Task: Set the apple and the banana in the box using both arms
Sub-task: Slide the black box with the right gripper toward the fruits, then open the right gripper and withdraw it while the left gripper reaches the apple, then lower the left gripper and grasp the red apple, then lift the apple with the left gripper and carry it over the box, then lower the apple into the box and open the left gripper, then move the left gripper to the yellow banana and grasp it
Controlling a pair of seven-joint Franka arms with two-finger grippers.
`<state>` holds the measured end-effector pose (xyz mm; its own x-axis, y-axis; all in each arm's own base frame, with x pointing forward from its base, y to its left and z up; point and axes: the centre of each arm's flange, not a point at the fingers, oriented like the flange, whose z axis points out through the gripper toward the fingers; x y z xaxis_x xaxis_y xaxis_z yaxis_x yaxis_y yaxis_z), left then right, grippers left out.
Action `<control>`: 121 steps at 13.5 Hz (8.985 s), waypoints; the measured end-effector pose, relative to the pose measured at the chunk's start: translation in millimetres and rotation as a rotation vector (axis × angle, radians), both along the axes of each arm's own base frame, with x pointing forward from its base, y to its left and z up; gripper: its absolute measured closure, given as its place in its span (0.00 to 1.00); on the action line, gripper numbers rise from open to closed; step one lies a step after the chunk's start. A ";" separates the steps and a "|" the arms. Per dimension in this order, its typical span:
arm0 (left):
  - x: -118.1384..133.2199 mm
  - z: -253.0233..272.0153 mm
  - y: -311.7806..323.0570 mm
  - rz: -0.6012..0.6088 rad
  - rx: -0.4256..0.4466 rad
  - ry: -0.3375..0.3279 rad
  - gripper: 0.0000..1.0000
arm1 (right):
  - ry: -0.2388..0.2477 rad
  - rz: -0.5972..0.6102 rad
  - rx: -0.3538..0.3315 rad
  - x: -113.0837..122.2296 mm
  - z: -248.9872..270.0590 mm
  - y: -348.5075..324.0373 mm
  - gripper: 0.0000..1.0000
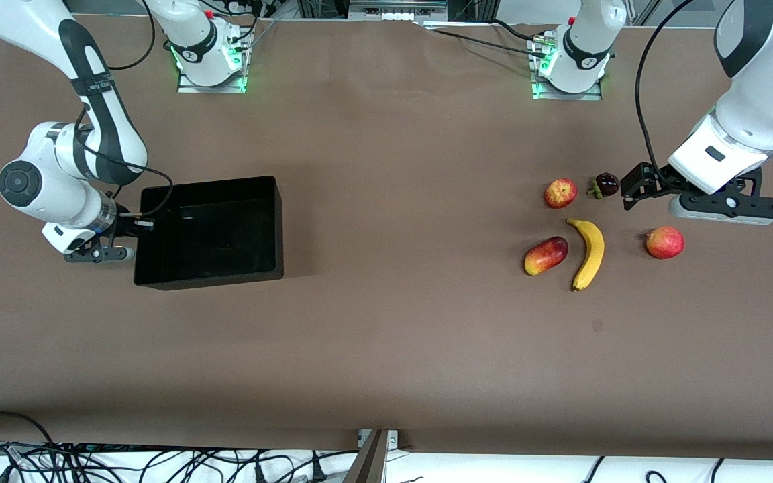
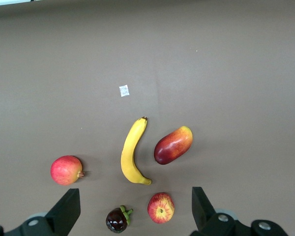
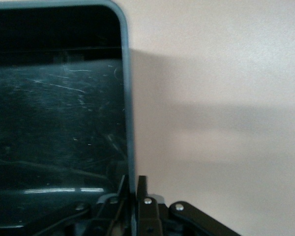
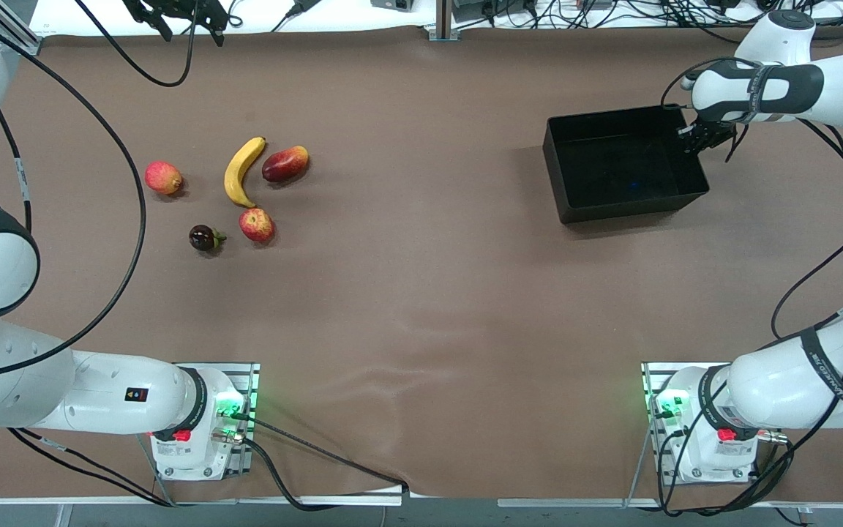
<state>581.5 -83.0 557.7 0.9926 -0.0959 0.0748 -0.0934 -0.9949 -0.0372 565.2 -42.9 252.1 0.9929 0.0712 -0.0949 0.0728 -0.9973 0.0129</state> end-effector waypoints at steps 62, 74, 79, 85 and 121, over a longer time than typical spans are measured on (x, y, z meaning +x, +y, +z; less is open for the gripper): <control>-130.8 -362.0 7.1 0.357 0.049 0.320 0.30 | -0.029 -0.028 0.035 1.4 319.6 108.5 0.00; -35.4 -224.6 -225.9 0.512 0.038 0.346 0.30 | -0.081 -0.038 0.038 6.3 337.8 101.6 0.00; -46.1 -320.8 -255.5 0.530 0.056 0.418 0.30 | -0.091 -0.034 0.036 7.7 338.3 103.1 0.00; -67.9 -354.5 -251.4 0.524 0.087 0.451 0.30 | -0.092 -0.024 0.036 7.1 338.6 109.2 0.00; 19.4 -389.0 85.9 -0.217 -0.085 0.338 0.47 | -0.087 -0.007 0.037 5.7 337.6 119.3 0.00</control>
<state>600.8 2.9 168.8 0.9201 -0.3133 -0.2351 -0.2942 -0.9490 0.1131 570.9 76.4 589.7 0.9978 0.0666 -0.0056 0.0665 -0.9976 -0.0178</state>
